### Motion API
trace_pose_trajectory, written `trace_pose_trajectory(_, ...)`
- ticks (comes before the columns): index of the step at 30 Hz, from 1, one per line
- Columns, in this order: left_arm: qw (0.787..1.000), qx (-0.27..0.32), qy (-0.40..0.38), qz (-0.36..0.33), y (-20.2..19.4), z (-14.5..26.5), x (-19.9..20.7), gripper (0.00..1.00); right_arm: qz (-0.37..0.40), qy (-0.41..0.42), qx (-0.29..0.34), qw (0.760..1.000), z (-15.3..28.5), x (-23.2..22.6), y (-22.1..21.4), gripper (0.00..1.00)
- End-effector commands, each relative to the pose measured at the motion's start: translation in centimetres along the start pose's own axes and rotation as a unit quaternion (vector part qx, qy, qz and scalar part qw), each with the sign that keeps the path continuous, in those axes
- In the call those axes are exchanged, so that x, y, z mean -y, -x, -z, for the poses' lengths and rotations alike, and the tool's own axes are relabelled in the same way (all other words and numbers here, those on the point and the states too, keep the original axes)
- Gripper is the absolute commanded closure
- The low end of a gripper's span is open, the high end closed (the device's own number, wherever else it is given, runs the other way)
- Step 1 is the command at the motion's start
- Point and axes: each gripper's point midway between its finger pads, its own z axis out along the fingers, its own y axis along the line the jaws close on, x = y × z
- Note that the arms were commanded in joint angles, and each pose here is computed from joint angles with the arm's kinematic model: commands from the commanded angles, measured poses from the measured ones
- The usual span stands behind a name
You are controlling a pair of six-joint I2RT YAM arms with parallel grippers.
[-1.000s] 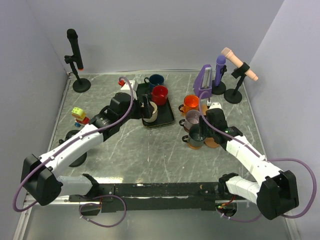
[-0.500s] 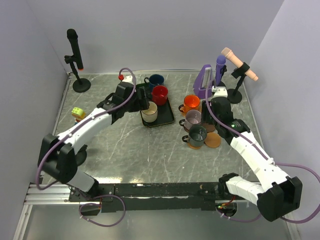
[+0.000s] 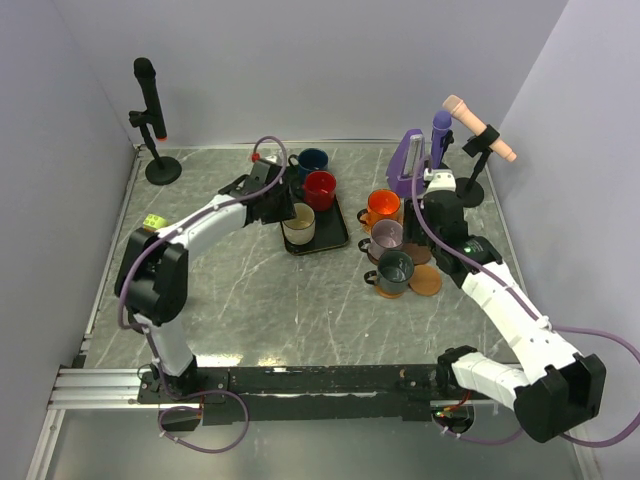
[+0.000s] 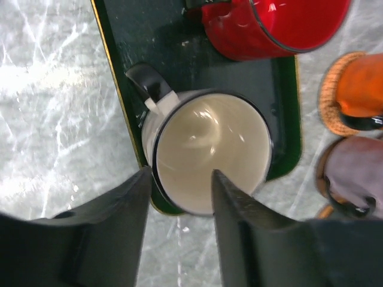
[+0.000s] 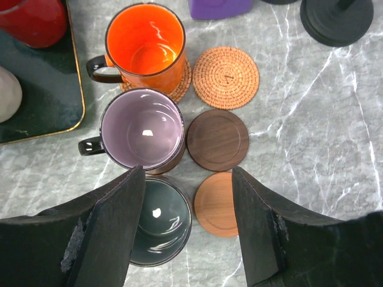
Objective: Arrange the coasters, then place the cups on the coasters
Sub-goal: Pick up the cup from the tray.
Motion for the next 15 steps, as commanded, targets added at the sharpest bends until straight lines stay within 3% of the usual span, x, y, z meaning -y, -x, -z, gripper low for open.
trace_pose_trajectory(1,1.000,0.010,0.011,-0.023,2.0,-0.8,0.4,0.53,-0.013,-0.004,0.025,1.000,0.9,0.6,1.1,0.34)
trace_pose_trajectory(6,0.996,-0.008,0.061,-0.068,1.9,-2.3,-1.4,0.59,-0.021,-0.002,0.023,1.000,0.9,0.4,0.9,0.34)
trace_pose_trajectory(11,0.990,-0.019,0.052,-0.129,1.7,-2.6,-1.6,0.72,-0.021,-0.003,0.019,1.000,0.8,0.4,0.6,0.34)
trace_pose_trajectory(15,0.982,0.001,0.021,-0.186,2.6,-2.0,-0.8,0.97,-0.020,-0.005,0.017,1.000,0.8,0.5,0.4,0.34)
